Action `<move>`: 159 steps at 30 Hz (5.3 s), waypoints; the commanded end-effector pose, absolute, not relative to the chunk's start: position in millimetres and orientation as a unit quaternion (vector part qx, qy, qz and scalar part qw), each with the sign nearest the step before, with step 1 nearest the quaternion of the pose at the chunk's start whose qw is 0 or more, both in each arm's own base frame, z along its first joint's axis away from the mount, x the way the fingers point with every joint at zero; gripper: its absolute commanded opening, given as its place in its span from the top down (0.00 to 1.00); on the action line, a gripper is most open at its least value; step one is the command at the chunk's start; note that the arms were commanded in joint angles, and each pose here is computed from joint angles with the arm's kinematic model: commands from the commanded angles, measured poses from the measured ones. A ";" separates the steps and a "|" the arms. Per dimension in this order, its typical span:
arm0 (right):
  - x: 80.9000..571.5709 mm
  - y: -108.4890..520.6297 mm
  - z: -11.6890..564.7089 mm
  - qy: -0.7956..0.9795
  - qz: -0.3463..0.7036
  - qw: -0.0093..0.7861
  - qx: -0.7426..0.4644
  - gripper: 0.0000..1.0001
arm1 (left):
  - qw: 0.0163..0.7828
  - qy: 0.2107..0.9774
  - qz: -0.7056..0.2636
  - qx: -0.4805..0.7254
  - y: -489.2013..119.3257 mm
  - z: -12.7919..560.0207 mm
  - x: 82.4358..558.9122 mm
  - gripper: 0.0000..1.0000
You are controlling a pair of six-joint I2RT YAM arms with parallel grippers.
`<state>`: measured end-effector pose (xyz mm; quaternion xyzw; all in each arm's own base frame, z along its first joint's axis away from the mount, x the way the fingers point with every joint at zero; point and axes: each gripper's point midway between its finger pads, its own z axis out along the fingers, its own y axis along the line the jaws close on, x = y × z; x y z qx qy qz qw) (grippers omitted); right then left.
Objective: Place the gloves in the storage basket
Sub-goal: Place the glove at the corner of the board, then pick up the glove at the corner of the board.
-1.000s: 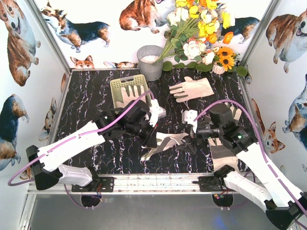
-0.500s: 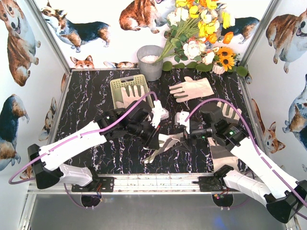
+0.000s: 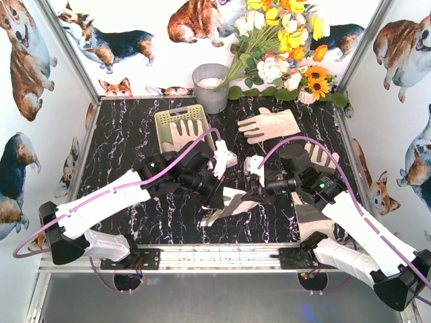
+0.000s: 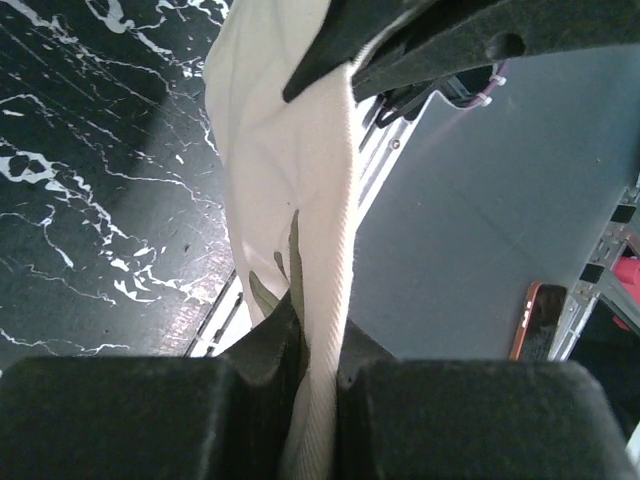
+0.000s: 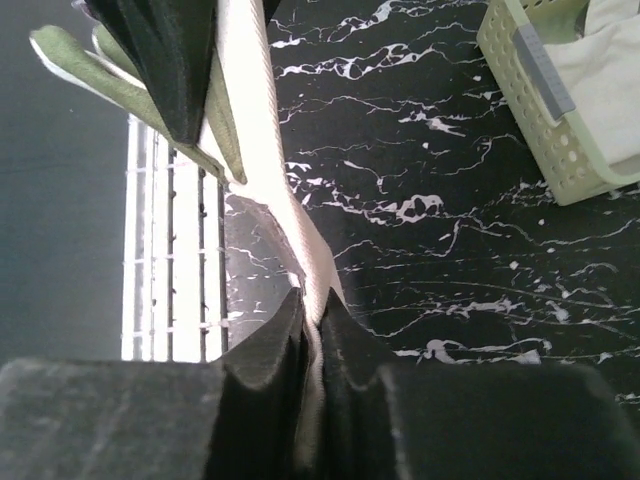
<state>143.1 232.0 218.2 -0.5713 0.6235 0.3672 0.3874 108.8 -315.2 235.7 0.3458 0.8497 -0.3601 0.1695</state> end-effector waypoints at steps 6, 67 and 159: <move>142.3 242.4 240.4 0.657 0.424 0.409 -0.469 1.00 | 0.302 0.870 -0.289 0.261 -300.2 266.6 159.9 0.63; 189.5 145.5 18.4 0.942 0.233 0.095 0.221 1.00 | 0.083 0.955 -0.270 0.086 -387.5 36.4 182.6 0.44; 522.3 174.6 37.6 0.916 -0.041 0.308 -0.253 0.90 | 0.382 0.906 -0.148 -0.105 -80.9 217.0 319.9 0.14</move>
